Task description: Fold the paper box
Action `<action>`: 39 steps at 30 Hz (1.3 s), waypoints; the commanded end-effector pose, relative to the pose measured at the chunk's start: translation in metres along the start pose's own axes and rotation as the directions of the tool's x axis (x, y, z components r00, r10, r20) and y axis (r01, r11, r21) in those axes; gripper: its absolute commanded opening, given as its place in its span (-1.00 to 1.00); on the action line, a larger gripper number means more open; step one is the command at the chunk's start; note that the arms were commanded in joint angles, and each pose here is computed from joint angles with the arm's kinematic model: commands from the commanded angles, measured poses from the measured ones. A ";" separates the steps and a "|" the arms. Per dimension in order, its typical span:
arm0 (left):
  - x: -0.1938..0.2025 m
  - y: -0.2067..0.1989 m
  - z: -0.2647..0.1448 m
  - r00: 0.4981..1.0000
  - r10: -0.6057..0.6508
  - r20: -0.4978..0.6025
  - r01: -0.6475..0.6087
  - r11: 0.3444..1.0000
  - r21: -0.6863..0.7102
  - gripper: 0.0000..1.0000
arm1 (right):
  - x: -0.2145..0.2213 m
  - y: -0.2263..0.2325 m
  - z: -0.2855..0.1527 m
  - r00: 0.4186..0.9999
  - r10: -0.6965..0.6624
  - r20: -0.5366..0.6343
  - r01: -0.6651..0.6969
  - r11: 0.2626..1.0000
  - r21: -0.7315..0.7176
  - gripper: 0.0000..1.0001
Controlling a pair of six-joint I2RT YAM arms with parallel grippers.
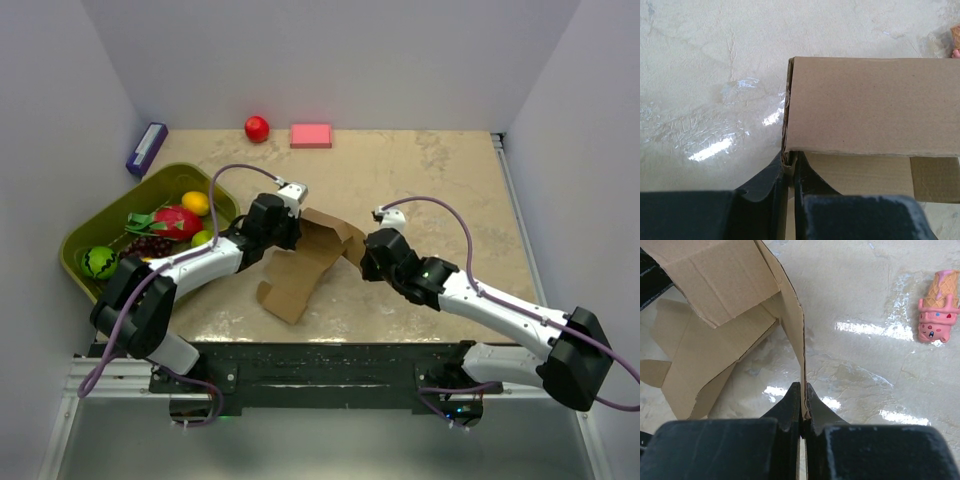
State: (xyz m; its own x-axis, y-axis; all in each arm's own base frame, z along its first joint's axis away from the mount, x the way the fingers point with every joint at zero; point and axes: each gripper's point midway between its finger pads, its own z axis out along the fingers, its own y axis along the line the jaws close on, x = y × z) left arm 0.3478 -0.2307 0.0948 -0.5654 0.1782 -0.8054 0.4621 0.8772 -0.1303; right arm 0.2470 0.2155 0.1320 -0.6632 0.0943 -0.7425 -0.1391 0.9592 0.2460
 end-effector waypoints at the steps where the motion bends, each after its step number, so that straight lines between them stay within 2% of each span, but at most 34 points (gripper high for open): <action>1: -0.006 0.015 0.004 0.999 0.024 0.029 -0.022 0.997 -0.069 -1.00 | -0.016 0.001 -0.003 0.996 0.039 0.080 -0.039 0.999 0.002 -1.00; 5: -0.008 -0.001 0.004 0.998 0.025 0.064 -0.027 0.999 0.022 -1.00 | -0.014 -0.003 0.010 0.993 0.028 0.111 -0.030 0.999 0.021 -1.00; 8: -0.012 -0.012 0.001 0.997 0.018 0.078 -0.025 0.996 0.084 -0.72 | -0.019 -0.013 0.020 0.984 0.006 0.178 -0.020 0.997 0.074 -1.00; 9: -0.014 -0.014 0.000 0.996 0.018 0.083 -0.026 0.995 0.094 -0.51 | -0.023 -0.017 0.022 0.979 -0.014 0.204 -0.006 0.995 0.098 -1.00; 11: -0.019 -0.022 -0.006 0.995 0.022 0.101 -0.036 0.990 0.134 -0.31 | -0.026 -0.017 0.029 0.971 -0.027 0.237 0.003 0.995 0.102 -1.00; 12: -0.020 -0.024 -0.009 0.994 0.022 0.103 -0.037 0.989 0.145 -0.14 | -0.027 -0.018 0.030 0.968 -0.060 0.243 0.034 0.993 0.109 -1.00; 15: -0.023 -0.033 -0.021 0.994 0.025 0.109 -0.046 0.980 0.196 0.16 | -0.029 -0.012 0.037 0.958 -0.090 0.271 0.069 0.994 0.085 -1.00; 18: -0.024 -0.039 -0.038 0.993 0.029 0.116 -0.055 0.972 0.229 0.36 | -0.025 -0.011 0.043 0.956 -0.132 0.262 0.113 0.990 0.084 -1.00; 21: -0.033 -0.041 -0.058 0.988 0.021 0.154 -0.057 0.970 0.235 0.49 | -0.019 -0.010 0.044 0.948 -0.184 0.259 0.174 0.983 0.061 -1.00; 26: -0.075 -0.037 -0.087 0.968 -0.065 0.244 -0.011 0.954 0.299 0.60 | -0.014 -0.014 0.042 0.938 -0.245 0.245 0.237 0.970 0.061 -0.98; 28: -0.092 -0.035 -0.088 0.964 -0.081 0.254 -0.004 0.948 0.319 0.61 | -0.011 -0.021 0.041 0.943 -0.248 0.224 0.234 0.968 0.089 -0.87; 29: -0.096 -0.034 -0.086 0.963 -0.080 0.257 -0.006 0.948 0.319 0.61 | -0.013 -0.021 0.039 0.944 -0.242 0.225 0.226 0.970 0.095 -0.74; 30: -0.108 -0.035 -0.087 0.959 -0.077 0.274 -0.015 0.947 0.320 0.61 | -0.013 -0.023 0.038 0.949 -0.223 0.224 0.206 0.974 0.100 -0.36; 32: -0.113 -0.030 -0.076 0.961 -0.095 0.261 0.009 0.951 0.310 0.61 | -0.014 -0.026 0.031 0.955 -0.201 0.217 0.182 0.978 0.104 -0.02; 33: -0.127 -0.030 -0.077 0.949 -0.107 0.297 0.008 0.949 0.316 0.61 | -0.014 -0.024 0.029 0.960 -0.172 0.219 0.154 0.984 0.095 0.20; 36: -0.152 -0.023 -0.068 0.929 -0.156 0.337 0.046 0.949 0.312 0.61 | -0.019 -0.020 0.017 0.970 -0.098 0.220 0.086 0.994 0.065 0.35; 39: -0.162 -0.022 -0.050 0.938 -0.166 0.304 0.060 0.942 0.329 0.60 | -0.031 -0.015 0.000 0.973 -0.021 0.230 0.014 0.999 0.033 0.42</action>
State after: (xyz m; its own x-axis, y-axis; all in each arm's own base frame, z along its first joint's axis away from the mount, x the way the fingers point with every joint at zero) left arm 0.3683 -0.2446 0.2215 -0.4368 -0.0457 -0.8984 0.6058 0.7234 -0.3313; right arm 0.2709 0.1960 0.1120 -0.4902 -0.0173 -0.8714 -0.1831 0.9795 0.0836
